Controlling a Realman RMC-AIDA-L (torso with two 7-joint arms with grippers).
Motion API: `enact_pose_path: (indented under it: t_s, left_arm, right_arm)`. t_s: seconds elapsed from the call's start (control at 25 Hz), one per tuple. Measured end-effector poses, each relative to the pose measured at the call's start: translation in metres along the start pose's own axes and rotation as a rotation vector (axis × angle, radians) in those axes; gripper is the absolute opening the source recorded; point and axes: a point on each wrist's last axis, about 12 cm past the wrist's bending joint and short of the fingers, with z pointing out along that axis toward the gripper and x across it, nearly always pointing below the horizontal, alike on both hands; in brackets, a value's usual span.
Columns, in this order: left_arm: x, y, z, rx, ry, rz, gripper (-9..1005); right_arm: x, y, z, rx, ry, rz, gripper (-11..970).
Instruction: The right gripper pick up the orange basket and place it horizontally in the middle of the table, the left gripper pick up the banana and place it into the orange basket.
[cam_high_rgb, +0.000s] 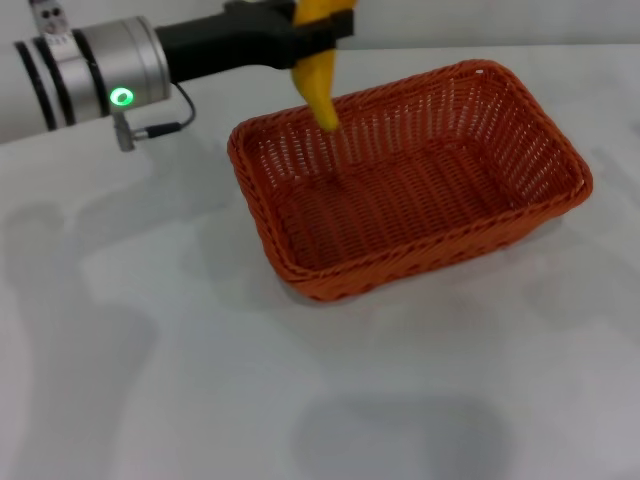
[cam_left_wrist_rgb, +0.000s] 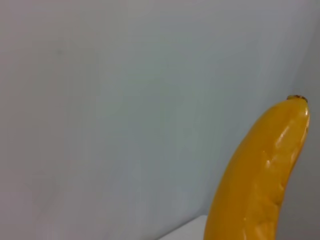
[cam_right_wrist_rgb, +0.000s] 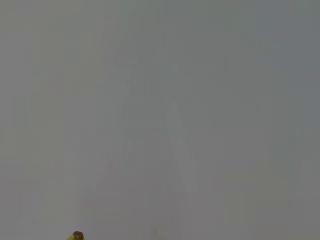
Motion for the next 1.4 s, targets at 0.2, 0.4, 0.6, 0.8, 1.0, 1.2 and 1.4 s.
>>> enact_pose_path:
  t_s: [0.2, 0.4, 0.6, 0.8, 1.0, 1.2, 1.4]
  left_arm:
    - [0.011, -0.010, 0.014, 0.050, 0.030, -0.010, 511]
    - [0.023, -0.016, 0.022, 0.065, 0.065, -0.029, 512]
    - [0.032, -0.018, 0.022, 0.067, 0.088, -0.040, 513]
    - [0.042, -0.019, 0.016, 0.062, 0.087, -0.011, 514]
    - [0.046, -0.017, 0.011, 0.034, 0.065, 0.028, 514]
    - [0.046, -0.015, 0.009, 0.016, 0.032, 0.067, 558]
    - [0.045, -0.011, -0.001, -0.063, -0.131, 0.148, 765]
  right_arm:
    - [0.001, 0.000, 0.000, 0.004, -0.003, 0.003, 775]
    - [0.001, 0.001, 0.000, 0.005, -0.004, 0.004, 775]
    - [0.002, 0.002, 0.000, 0.005, -0.005, 0.006, 775]
    - [0.003, 0.001, 0.000, 0.012, -0.002, 0.006, 774]
    - [0.003, 0.001, 0.002, 0.007, 0.001, 0.006, 774]
    - [0.003, 0.001, 0.002, 0.006, 0.001, 0.006, 774]
    - [0.003, 0.001, 0.001, 0.008, 0.002, -0.004, 774]
